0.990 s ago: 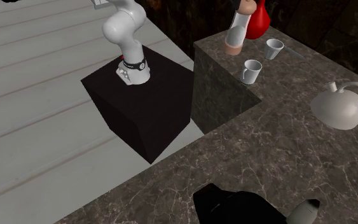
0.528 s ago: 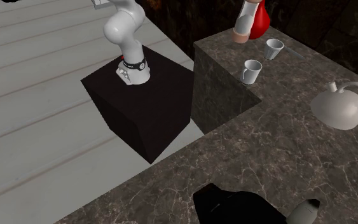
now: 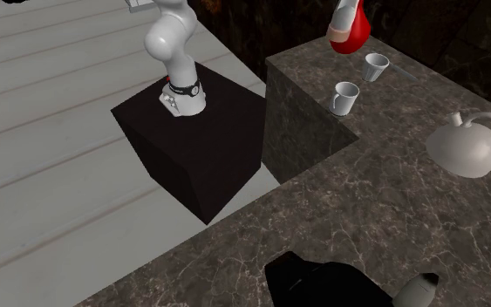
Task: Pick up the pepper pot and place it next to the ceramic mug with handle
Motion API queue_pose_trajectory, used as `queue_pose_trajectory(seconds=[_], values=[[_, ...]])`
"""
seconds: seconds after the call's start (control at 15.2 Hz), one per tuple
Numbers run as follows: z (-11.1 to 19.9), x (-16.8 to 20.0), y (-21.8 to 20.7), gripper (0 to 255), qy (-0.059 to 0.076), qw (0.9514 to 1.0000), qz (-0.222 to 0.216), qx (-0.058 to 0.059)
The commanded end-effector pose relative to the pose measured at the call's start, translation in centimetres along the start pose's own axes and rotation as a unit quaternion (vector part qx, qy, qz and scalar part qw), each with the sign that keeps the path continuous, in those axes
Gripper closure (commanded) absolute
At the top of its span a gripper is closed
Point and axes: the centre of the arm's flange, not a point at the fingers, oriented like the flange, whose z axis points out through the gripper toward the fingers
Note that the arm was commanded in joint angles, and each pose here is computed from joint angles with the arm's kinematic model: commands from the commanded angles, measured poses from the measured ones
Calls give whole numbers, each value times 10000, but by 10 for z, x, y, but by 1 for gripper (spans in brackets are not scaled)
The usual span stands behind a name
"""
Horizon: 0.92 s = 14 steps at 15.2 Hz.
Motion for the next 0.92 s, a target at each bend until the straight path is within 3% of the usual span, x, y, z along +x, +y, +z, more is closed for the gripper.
queue_pose_trajectory(seconds=[0.0, 0.26, 0.86], values=[[-6, -1, -25, 255, 0, 10000, 12, 2], [-16, -10, -78, 255, 0, 10000, 12, 2], [31, -12, -86, 255, 0, 10000, 12, 2]])
